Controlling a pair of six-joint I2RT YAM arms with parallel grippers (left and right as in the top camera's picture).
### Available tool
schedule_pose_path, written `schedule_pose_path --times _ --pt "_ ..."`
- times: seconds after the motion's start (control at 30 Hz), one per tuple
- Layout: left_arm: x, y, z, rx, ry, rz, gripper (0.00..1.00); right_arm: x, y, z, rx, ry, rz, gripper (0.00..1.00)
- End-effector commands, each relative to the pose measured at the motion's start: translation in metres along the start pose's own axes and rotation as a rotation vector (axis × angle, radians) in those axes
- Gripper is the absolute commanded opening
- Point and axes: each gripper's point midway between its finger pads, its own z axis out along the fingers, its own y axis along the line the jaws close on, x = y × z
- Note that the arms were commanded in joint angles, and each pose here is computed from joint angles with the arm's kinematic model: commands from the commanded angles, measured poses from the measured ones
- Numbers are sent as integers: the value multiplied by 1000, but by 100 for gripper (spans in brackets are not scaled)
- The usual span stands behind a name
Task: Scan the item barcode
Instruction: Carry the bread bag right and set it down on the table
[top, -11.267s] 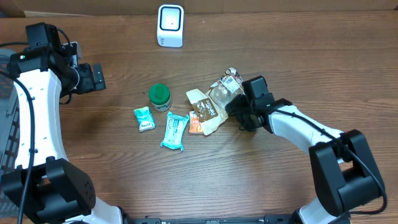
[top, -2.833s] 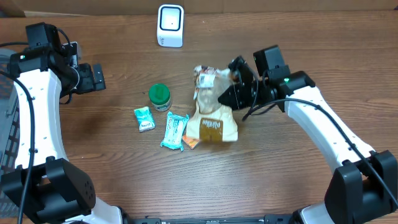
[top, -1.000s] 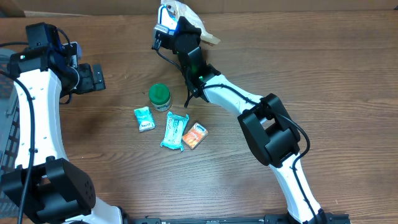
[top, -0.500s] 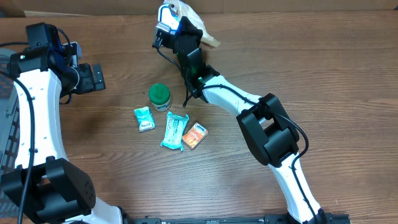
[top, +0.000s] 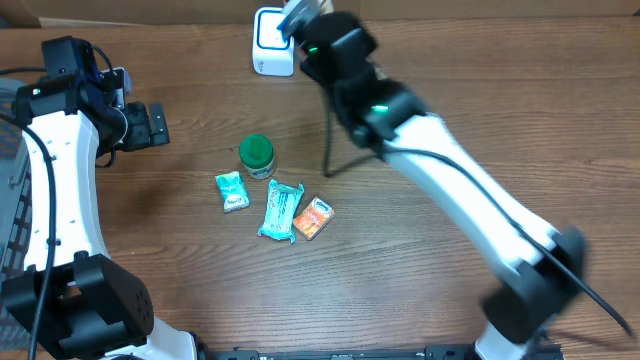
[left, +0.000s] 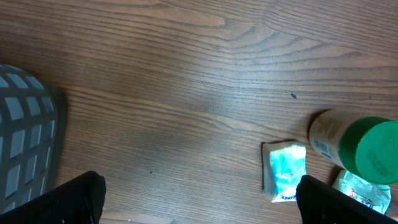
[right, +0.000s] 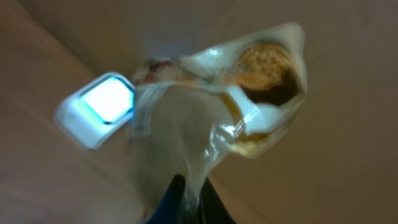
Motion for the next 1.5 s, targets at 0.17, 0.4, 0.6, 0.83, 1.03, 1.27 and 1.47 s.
schedule_pose_path --times 0.17,0.4,0.6,0.83,1.03,1.27,1.47 --pt "-5 0 -3 1 -15 24 100 49 -53 -108 -359 157 660 4" --pt "-5 0 -3 1 -15 24 100 146 -54 -99 -500 448 864 4" --pt "-5 0 -3 1 -15 24 100 216 -35 -68 -586 548 979 4" --pt "-5 0 -3 1 -15 24 100 290 -12 -37 -586 601 1076 4" --pt "-5 0 -3 1 -15 24 99 333 -15 -34 -466 710 1064 46" --pt "-5 0 -3 1 -15 24 100 327 -18 -36 -471 712 1069 79" --pt "-5 0 -3 1 -15 24 100 280 -32 -52 -518 710 1103 100"
